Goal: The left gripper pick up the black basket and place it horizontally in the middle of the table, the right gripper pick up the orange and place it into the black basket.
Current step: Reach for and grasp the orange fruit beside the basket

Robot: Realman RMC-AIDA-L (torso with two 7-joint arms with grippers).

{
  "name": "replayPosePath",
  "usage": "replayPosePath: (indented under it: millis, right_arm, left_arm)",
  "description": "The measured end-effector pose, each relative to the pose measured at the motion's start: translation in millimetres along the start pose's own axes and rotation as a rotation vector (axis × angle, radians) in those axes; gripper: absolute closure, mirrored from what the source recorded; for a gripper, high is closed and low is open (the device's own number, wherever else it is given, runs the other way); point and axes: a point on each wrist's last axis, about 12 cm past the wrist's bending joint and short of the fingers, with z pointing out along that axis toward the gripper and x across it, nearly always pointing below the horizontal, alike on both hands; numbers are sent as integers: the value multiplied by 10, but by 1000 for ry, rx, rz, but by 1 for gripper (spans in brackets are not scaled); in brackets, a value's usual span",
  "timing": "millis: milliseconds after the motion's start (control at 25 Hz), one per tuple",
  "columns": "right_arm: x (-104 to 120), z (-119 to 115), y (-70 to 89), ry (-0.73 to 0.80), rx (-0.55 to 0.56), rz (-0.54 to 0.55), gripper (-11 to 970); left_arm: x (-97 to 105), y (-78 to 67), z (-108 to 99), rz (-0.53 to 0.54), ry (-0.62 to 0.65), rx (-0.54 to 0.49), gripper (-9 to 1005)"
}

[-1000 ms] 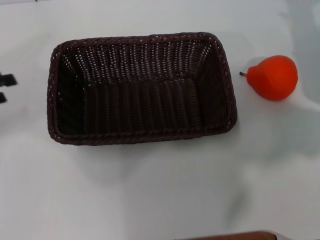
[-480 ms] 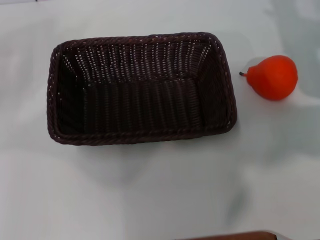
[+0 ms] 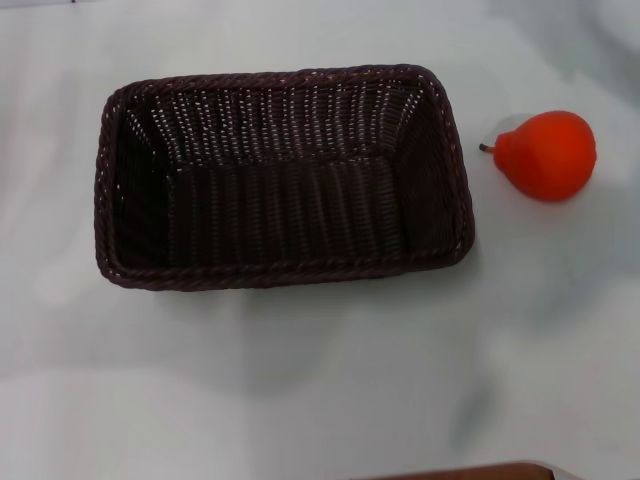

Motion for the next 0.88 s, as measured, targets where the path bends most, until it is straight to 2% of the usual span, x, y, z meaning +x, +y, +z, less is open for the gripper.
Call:
replayPosePath:
  millis: [120,200,320,440,640,880]
  right_arm:
    - [214,-53,9,-219,23,-59,43]
    - [315,-110,-1,-366,20,-102,43]
    - [437,-167,-83,-529,54,-168,48]
    - [518,-190,-185,-674,94,-227,53]
    - [529,-178,-284,-890,100,-283,61]
    - [394,-89,-311,-1029,62,-311,71]
  left_arm:
    - [61,-28,6,21,-11,0,308]
    - [101,-40,11,16,-17,-1,261]
    - [136,-49,11,28,-25,-6,191]
    - [178,-65,11,29,-24,-7,180]
    - [201,-69,24,17,-25,-12,172]
    - [216,-65,21,-3,-41,-24,172]
